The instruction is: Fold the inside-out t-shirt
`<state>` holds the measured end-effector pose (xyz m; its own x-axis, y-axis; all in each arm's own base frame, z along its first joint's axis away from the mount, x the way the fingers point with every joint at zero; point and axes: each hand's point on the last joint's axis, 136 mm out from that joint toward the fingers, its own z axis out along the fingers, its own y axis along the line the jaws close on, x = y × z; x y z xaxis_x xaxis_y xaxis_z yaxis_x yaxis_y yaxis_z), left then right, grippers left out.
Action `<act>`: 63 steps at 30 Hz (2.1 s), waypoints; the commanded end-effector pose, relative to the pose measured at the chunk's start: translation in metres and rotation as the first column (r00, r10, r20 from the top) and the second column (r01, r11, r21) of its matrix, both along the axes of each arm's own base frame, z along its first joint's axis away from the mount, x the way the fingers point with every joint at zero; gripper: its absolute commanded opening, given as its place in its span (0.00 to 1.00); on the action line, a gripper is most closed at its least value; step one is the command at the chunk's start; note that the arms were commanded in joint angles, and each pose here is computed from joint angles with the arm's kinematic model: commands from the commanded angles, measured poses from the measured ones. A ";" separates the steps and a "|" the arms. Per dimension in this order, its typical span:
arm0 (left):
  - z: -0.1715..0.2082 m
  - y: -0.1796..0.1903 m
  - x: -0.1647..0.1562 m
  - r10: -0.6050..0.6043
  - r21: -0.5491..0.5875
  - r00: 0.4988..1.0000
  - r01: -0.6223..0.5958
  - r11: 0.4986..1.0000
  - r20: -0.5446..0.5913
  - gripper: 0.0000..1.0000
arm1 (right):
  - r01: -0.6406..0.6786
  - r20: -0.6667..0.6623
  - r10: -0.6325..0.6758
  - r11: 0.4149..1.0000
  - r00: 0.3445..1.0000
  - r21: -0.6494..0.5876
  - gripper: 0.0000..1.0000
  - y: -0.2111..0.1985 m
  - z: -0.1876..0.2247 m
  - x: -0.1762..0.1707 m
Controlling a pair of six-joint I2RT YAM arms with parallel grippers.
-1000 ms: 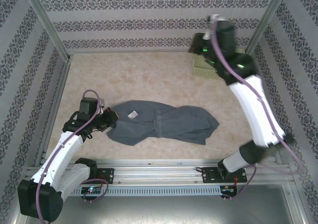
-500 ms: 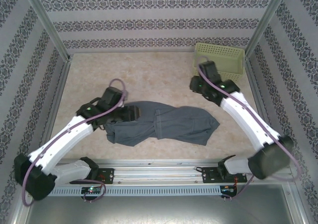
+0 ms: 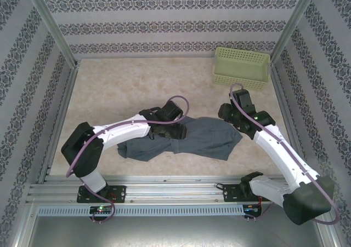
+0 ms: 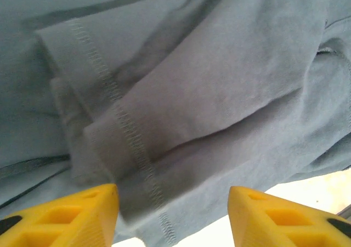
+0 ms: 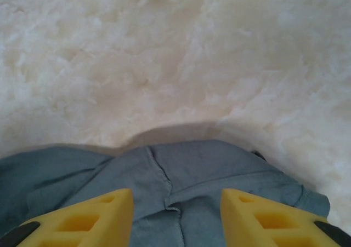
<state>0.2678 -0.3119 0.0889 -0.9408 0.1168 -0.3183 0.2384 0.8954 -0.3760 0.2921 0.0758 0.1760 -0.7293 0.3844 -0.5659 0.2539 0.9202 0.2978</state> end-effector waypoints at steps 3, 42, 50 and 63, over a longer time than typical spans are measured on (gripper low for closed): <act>-0.006 -0.010 0.004 0.014 0.006 1.000 -0.014 1.000 -0.015 0.53 | 0.026 -0.021 -0.025 0.999 0.999 0.028 0.47 -0.005 -0.012 -0.009; 0.109 0.041 0.036 0.158 -0.052 0.950 -0.149 0.987 0.269 0.00 | 0.035 -0.090 -0.032 0.999 0.995 0.028 0.52 -0.007 -0.039 -0.017; 0.139 0.263 0.046 0.675 -0.116 0.669 -0.678 0.726 0.310 0.00 | -0.046 -0.084 0.054 0.994 0.995 0.094 0.61 0.018 -0.042 -0.010; 0.068 0.296 0.023 0.721 -0.013 0.671 -0.730 0.683 0.175 0.00 | -0.161 -0.222 0.164 0.986 0.961 0.035 0.64 0.074 -0.081 0.012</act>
